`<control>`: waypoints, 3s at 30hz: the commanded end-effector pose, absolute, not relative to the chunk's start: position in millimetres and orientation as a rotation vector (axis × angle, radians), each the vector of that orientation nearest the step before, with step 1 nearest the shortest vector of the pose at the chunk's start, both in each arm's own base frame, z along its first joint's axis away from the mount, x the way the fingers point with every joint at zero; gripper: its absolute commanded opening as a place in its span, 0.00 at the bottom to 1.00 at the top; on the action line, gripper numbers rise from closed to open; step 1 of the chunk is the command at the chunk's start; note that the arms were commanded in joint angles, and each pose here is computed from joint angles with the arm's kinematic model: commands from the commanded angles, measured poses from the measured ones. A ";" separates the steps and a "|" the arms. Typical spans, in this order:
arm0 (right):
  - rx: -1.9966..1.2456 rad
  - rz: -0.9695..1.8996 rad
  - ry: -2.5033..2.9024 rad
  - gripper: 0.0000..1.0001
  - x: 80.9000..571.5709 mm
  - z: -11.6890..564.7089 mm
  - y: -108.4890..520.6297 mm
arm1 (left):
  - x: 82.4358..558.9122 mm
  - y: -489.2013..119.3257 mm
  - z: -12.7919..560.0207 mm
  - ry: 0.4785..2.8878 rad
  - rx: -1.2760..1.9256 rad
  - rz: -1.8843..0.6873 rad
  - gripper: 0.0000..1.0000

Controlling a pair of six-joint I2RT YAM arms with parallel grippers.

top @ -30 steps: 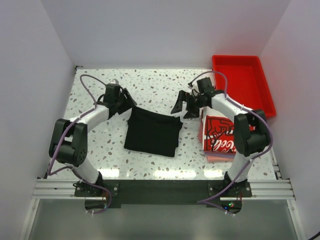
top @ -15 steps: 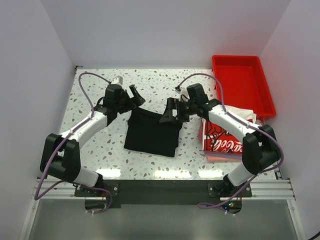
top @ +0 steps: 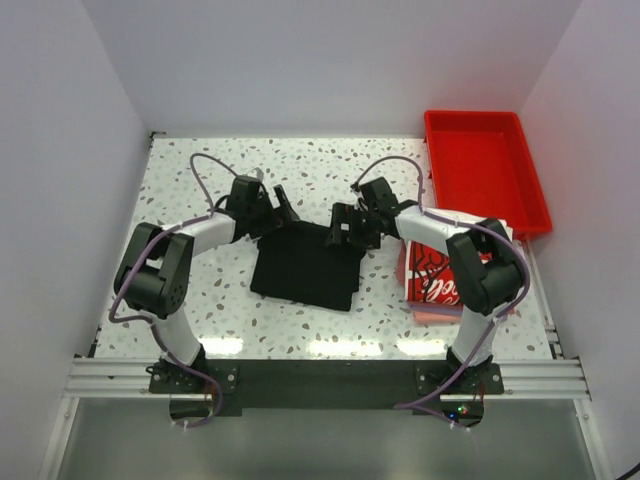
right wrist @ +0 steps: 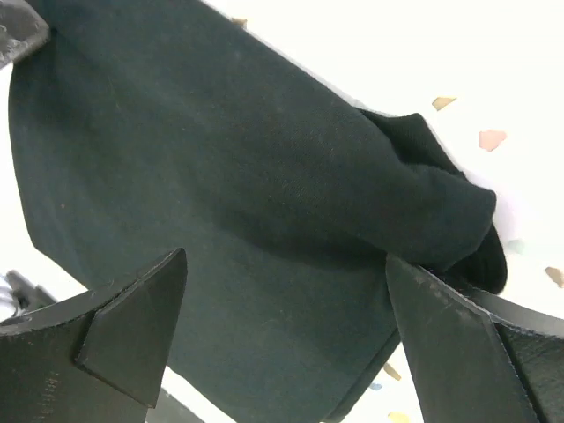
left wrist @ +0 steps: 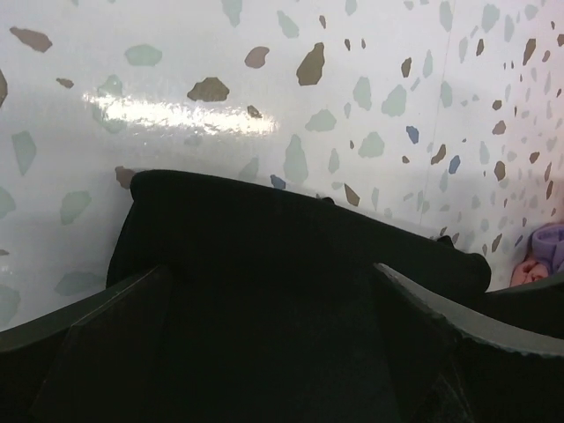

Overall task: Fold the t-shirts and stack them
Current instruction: Fold the tshirt, then neatly place the folded tshirt to the corner

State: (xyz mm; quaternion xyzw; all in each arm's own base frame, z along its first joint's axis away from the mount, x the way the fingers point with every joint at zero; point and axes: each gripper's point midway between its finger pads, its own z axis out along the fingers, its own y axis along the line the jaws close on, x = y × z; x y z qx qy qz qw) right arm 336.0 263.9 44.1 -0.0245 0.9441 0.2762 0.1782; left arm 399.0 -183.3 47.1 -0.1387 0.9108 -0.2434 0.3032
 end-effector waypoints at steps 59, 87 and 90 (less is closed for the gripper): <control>-0.034 0.209 2.606 0.30 293.5 7.5 256.1 | 234.1 -34.3 171.7 2.016 -0.781 -0.238 1.00; -0.333 -0.448 2.392 0.00 257.9 206.3 118.6 | 235.1 -34.4 168.5 2.029 -0.774 -0.226 1.00; -0.348 -0.531 2.375 0.00 253.4 217.8 103.6 | 235.0 -34.7 167.5 2.032 -0.774 -0.226 1.00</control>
